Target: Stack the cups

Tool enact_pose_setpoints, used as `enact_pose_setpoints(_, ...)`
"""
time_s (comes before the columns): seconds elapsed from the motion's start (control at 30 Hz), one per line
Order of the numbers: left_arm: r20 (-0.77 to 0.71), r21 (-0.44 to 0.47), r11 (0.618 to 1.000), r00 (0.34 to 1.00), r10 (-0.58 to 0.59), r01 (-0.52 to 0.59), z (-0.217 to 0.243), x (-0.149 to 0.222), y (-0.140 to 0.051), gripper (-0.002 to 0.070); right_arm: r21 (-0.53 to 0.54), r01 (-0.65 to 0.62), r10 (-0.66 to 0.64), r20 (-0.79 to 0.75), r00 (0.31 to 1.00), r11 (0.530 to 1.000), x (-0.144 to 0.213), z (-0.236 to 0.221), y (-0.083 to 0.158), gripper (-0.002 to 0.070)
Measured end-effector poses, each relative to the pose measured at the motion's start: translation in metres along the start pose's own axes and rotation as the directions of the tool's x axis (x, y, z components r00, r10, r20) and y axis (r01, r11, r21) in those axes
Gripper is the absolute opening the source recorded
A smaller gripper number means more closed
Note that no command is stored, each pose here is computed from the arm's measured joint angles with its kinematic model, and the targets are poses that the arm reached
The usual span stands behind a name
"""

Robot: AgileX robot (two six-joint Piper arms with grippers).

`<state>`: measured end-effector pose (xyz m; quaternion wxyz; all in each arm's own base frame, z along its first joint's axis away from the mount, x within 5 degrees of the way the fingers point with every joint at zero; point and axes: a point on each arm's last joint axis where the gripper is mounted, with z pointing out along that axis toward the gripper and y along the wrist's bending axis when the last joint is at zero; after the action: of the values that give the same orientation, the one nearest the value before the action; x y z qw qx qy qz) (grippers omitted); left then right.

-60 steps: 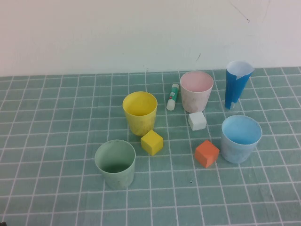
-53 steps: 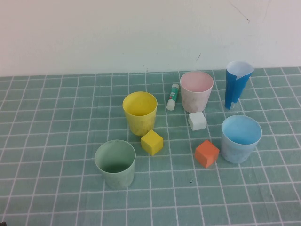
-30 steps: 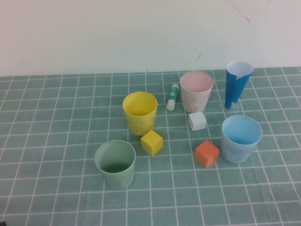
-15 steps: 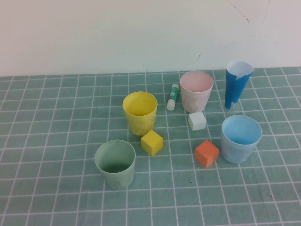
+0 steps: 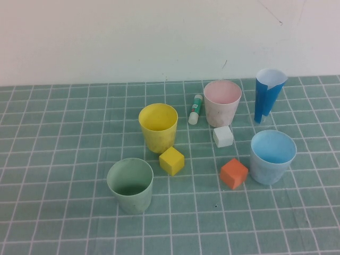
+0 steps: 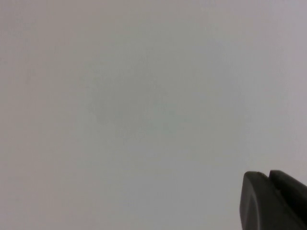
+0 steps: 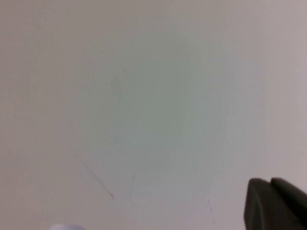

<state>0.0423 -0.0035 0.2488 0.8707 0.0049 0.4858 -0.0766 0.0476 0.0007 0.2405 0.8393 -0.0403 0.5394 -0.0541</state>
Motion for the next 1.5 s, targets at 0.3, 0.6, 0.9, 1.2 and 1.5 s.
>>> enact_pose_setpoints(0.3,-0.341,-0.006,1.000,0.940,-0.005,0.003,0.025,-0.041,-0.005,-0.0002,-0.061,0.089,-0.103,-0.293,0.950,0.994,-0.048,0.012,-0.007,-0.0001)
enact_pose_setpoints(0.6,-0.797,0.005,0.998,0.603,-0.034,0.064,0.088,-0.035,-0.014,-0.0002,-0.149,0.090,-0.158,-0.551,0.820,0.985,-0.032,0.037,-0.005,-0.0001)
enact_pose_setpoints(0.9,-0.928,0.162,0.967,0.363,0.082,0.195,0.166,0.001,-0.032,-0.0002,-0.259,0.107,-0.258,-0.669,0.697,0.960,-0.009,0.051,-0.001,-0.0001)
enact_pose_setpoints(1.2,-0.909,0.402,0.876,0.229,0.348,0.267,0.207,0.061,-0.063,0.0027,-0.381,0.121,-0.368,-0.685,0.629,0.917,0.000,0.053,0.004,-0.0002)
enact_pose_setpoints(1.5,-0.910,0.413,0.861,0.092,0.405,0.297,0.225,0.118,-0.079,0.0463,-0.388,0.104,-0.364,-0.691,0.624,0.916,0.006,0.054,0.006,-0.0002)
